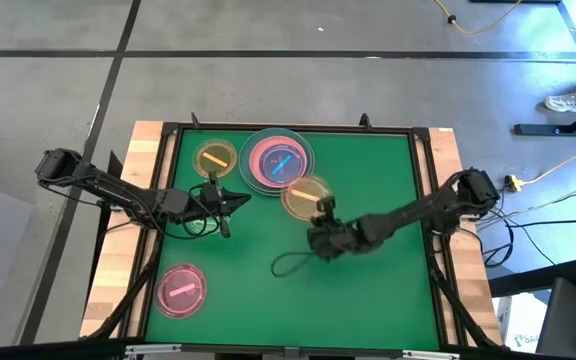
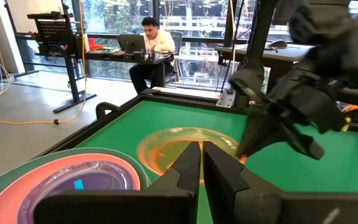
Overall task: Stack plastic plates
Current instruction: Stack the bottom orange plate on top of the blue plate
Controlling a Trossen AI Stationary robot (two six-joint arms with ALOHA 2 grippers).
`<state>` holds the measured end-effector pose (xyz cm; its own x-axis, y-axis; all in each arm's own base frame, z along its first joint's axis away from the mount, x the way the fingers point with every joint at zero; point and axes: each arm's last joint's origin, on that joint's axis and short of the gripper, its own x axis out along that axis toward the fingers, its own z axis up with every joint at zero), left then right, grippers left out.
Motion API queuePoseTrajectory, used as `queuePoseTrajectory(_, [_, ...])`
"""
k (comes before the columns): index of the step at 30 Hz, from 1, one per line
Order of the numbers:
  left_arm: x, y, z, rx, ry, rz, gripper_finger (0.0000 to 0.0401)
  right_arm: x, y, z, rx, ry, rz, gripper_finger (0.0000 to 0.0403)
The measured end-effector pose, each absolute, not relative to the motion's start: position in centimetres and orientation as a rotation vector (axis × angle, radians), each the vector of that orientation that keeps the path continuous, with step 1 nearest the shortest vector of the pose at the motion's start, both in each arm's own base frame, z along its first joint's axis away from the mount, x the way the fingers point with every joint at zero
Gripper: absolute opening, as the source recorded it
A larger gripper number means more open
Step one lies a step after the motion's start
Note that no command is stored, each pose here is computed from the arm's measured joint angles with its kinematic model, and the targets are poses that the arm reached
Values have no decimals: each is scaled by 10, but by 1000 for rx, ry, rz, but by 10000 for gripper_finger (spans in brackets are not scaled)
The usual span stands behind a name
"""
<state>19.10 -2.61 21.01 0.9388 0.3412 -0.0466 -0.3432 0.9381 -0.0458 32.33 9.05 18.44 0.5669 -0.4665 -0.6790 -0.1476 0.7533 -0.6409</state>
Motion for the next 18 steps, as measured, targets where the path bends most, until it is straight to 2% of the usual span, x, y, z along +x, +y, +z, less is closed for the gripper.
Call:
queuePoseTrajectory(4, [191,-26,210,-53,38,350,11,342,59,190,-704,911,-147,1])
queuePoseTrajectory(18, [191,-26,210,-53,39,350,11,370,-52,196,-391,670,-83,1])
